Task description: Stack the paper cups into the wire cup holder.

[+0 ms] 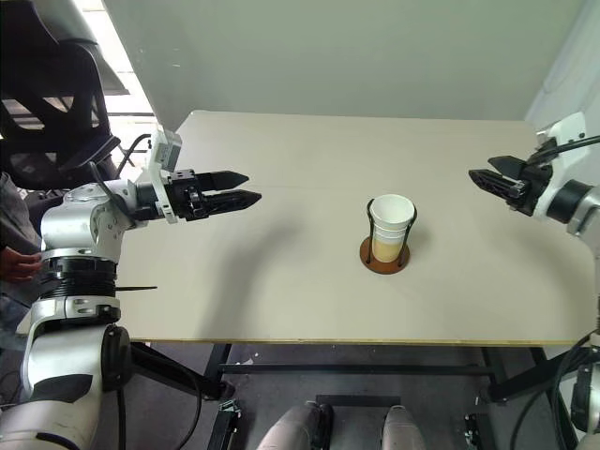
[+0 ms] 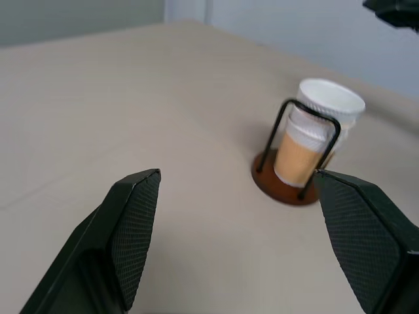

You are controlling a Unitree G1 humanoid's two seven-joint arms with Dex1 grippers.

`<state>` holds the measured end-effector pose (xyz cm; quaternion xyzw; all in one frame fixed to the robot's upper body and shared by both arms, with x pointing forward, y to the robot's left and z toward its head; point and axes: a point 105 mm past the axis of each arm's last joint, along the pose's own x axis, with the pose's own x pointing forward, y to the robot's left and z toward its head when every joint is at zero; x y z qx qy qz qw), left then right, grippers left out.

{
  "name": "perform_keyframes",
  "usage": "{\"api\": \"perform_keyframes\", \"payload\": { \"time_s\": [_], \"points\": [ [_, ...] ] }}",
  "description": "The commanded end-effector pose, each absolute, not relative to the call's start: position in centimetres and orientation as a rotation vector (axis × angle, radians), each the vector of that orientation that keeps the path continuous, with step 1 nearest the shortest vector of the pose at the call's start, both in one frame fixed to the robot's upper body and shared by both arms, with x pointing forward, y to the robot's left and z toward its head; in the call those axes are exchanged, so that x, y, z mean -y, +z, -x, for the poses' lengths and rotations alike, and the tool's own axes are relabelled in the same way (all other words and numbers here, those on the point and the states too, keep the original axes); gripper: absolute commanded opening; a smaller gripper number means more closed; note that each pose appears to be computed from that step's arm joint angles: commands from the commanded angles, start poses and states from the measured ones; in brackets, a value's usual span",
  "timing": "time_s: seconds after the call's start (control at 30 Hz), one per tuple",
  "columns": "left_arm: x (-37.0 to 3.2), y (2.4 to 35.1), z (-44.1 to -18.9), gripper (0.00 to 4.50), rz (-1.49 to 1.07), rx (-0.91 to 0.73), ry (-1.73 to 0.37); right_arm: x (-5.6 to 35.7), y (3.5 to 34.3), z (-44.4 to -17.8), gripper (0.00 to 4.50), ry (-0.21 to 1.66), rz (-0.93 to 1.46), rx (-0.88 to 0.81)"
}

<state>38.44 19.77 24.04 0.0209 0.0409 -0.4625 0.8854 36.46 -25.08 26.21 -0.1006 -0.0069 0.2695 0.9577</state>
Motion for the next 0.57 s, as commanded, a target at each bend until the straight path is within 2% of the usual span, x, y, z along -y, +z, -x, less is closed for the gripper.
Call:
{"api": "perform_keyframes", "payload": {
  "time_s": [0.03, 0.57],
  "points": [
    [-20.5, 26.1, -38.6, 3.98, -0.08, 0.002, -0.919, 25.3, 28.0, -36.5, 2.29, 0.496, 0.234, 0.097],
    [-21.7, 26.3, -38.8, 3.98, -0.038, 0.038, -0.855, 26.1, 26.1, -37.8, 2.29, 0.371, 0.181, 0.107]
  ]
}}
